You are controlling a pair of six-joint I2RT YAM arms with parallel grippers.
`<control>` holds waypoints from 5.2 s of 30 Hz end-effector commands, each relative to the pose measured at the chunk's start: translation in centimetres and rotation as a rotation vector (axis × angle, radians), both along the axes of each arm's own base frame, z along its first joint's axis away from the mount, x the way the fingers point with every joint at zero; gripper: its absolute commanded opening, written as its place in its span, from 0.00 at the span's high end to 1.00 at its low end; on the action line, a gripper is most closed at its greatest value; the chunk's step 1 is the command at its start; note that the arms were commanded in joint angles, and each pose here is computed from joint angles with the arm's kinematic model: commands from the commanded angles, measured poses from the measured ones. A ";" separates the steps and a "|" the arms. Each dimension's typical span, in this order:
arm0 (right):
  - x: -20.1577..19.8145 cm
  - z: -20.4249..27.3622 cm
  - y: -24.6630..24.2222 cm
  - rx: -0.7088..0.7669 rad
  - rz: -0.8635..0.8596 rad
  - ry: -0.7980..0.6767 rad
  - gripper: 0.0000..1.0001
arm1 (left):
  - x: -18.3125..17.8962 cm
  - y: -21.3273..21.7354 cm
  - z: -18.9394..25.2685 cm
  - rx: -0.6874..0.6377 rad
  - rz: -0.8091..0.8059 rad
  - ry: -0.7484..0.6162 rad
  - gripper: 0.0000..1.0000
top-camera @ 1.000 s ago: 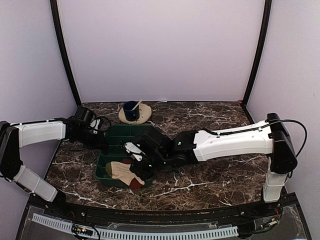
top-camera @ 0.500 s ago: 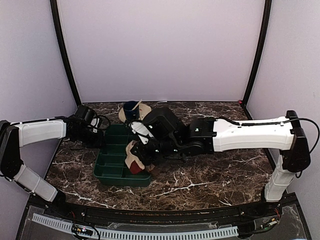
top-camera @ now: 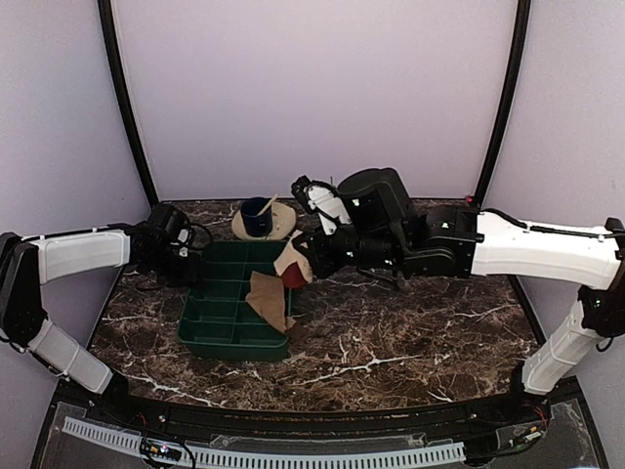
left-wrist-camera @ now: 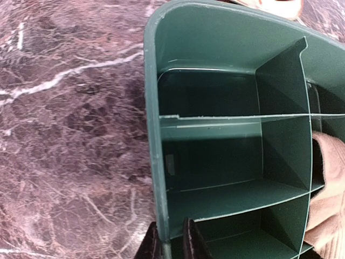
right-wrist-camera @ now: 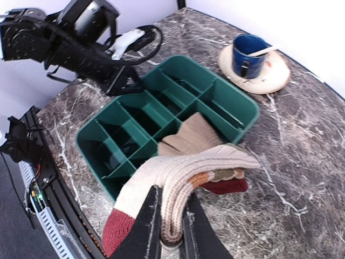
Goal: Roll the socks
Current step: Move the storage box to the center of the board, then pick up the sock from the center of the board, then flatten out the sock at the center of the board.
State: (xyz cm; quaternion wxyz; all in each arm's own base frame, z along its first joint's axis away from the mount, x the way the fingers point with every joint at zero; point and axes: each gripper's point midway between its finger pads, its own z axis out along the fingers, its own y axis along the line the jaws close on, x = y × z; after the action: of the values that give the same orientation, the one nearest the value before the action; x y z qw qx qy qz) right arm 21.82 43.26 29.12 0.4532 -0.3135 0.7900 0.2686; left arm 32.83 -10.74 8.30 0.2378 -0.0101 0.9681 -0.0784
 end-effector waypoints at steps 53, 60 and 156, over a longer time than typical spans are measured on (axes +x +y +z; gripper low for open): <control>5.8 -17.8 -12.7 -0.109 -0.475 0.270 0.46 | 3.1 -4.8 13.5 -0.051 -0.088 -0.332 0.48; 5.9 -21.9 -12.7 -0.137 -0.469 0.359 0.45 | 2.5 -12.3 11.9 -0.054 -0.271 -0.268 0.50; 12.2 -7.5 -8.8 -0.360 -0.410 -0.188 0.99 | 2.4 -16.1 10.3 0.043 -0.307 -0.274 0.52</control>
State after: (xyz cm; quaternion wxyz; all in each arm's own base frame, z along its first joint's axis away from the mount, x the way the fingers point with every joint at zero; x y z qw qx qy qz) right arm 39.82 33.21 26.21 0.5391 -0.2278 0.8108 -0.0132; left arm 36.00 -27.69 18.10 0.3518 0.1634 0.9178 -0.0845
